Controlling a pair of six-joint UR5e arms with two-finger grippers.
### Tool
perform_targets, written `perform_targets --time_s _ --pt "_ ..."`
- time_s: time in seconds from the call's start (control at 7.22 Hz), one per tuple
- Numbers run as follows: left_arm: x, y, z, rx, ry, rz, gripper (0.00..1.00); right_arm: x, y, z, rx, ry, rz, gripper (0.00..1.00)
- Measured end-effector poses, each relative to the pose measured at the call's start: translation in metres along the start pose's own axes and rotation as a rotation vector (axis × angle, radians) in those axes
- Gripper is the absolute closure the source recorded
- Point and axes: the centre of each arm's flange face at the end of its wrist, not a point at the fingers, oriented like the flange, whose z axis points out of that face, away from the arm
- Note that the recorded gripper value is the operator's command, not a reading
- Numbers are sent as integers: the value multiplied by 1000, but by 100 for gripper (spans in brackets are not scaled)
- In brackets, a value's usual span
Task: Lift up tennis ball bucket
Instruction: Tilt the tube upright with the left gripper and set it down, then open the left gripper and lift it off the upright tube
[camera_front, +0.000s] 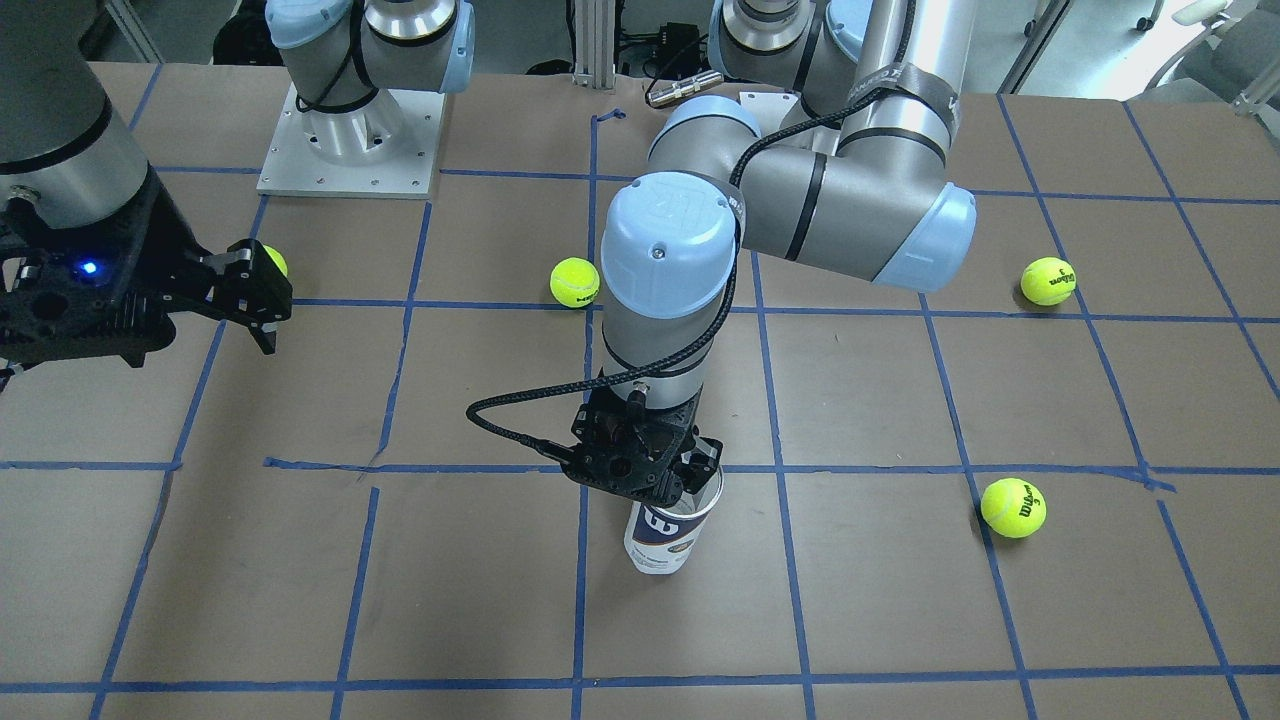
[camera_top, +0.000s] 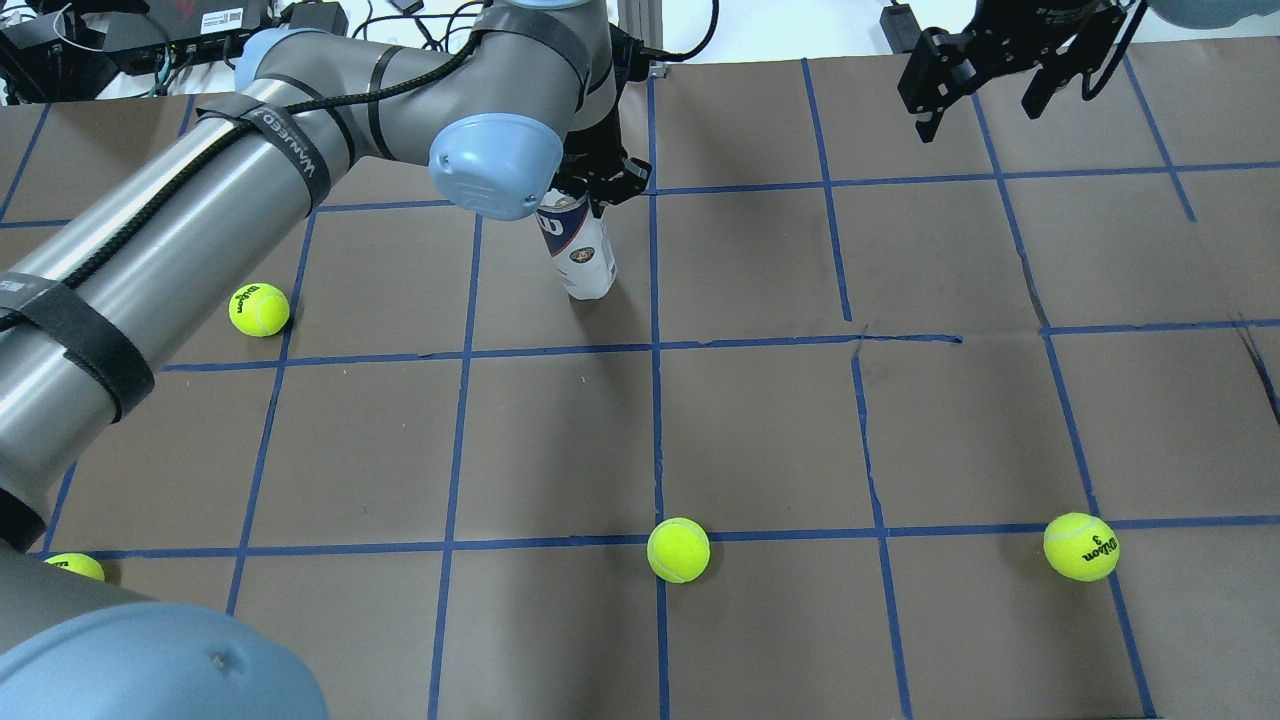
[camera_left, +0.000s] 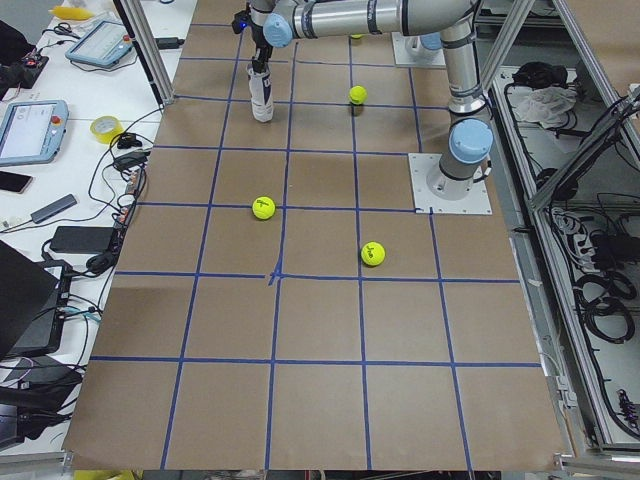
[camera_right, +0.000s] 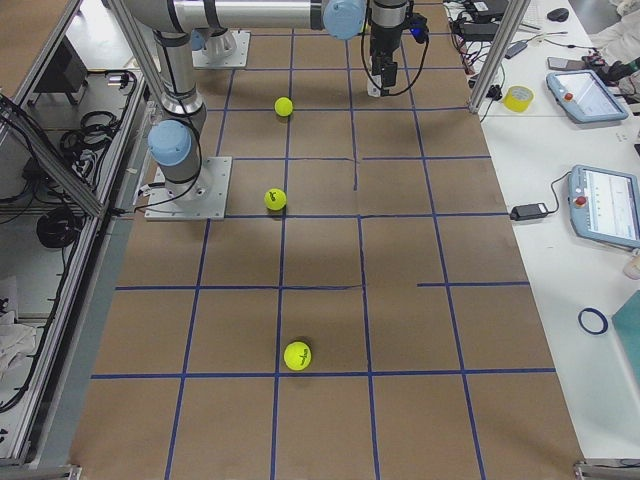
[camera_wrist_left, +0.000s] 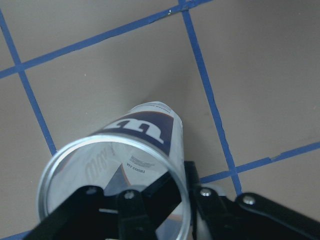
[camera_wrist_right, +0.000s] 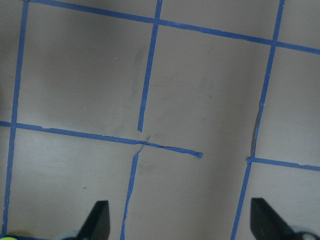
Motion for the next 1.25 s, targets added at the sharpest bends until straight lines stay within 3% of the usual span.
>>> perform_targets --time_s 0.14,0.42,0.69,0.97,1.25 --pt "2 0 2 -4 1 -19 0 0 0 0 0 -1 -1 0" --pt "4 1 -4 2 10 -55 0 -1 -1 1 1 -4 -2 0" --pt "5 5 -35 18 11 -57 0 -1 -1 2 -1 -7 -2 0" --pt "6 15 -103 5 15 -57 0 -1 -1 2 -2 -7 -3 0" --pt "2 58 -182 -9 27 -66 0 -1 -1 2 -3 -7 -3 0"
